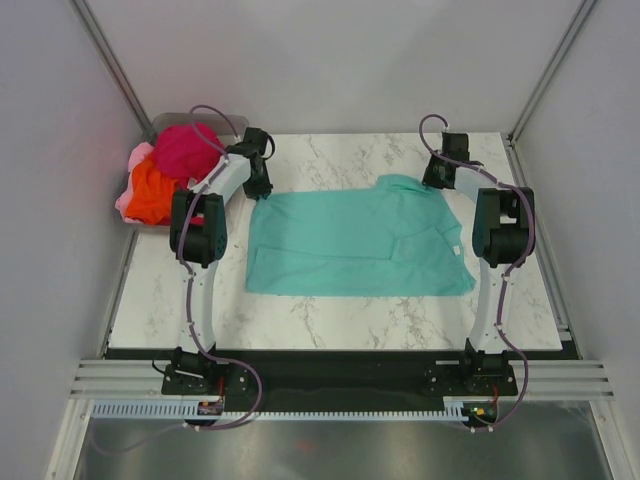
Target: Fold and stack the t-shirts
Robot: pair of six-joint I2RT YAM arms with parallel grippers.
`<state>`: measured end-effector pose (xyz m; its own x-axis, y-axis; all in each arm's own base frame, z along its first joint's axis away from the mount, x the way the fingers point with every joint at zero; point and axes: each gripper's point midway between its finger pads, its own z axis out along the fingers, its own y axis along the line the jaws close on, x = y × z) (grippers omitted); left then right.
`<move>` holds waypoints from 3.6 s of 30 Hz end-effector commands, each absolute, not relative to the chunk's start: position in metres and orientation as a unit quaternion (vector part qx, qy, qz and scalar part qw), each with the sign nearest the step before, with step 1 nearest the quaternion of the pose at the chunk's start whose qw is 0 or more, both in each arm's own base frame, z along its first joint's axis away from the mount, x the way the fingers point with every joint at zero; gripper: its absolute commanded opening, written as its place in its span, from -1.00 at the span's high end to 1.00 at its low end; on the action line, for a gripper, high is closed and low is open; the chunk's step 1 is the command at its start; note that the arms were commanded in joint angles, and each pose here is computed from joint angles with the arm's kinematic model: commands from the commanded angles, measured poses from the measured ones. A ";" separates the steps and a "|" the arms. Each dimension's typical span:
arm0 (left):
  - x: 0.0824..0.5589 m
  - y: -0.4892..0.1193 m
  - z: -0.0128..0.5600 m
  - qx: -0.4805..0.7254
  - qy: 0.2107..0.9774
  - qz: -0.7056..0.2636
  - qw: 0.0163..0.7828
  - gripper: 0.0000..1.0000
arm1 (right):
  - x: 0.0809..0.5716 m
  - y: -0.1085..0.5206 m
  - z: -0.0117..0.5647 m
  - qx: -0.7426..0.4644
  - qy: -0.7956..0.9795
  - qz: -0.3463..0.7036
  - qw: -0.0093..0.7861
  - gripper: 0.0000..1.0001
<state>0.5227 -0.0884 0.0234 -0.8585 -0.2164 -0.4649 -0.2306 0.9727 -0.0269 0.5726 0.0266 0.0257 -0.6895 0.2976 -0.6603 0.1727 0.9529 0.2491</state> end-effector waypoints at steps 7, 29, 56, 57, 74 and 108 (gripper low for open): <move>0.534 -0.089 0.042 -0.127 0.958 0.001 0.259 0.78 | 0.572 0.034 0.055 0.116 0.909 0.113 0.383 1.00; 0.448 -0.090 0.111 -0.106 0.958 -0.018 0.264 0.94 | 0.474 0.054 0.138 0.107 0.889 0.160 0.415 1.00; 0.363 -0.082 0.076 -0.076 0.968 0.052 0.231 0.72 | 0.291 0.017 0.107 0.207 0.874 0.089 0.430 1.00; 0.360 -0.079 0.084 -0.080 0.965 0.054 0.242 0.28 | 0.287 0.016 0.111 0.220 0.864 0.094 0.442 0.70; 0.377 -0.116 0.075 -0.067 0.961 0.059 0.261 -0.41 | 0.291 0.080 0.083 0.259 0.871 0.188 0.373 -0.34; 0.108 -0.288 -0.006 -0.022 0.978 -0.206 -0.007 -0.37 | 0.635 0.186 -0.035 0.154 0.910 0.192 0.333 -0.42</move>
<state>0.1878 -0.3220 0.0279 -0.9603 -0.0502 -0.2745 0.0957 0.8649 -0.4928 0.6688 0.1730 0.0419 -0.5707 0.4873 -0.6610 0.1387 0.8505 0.5073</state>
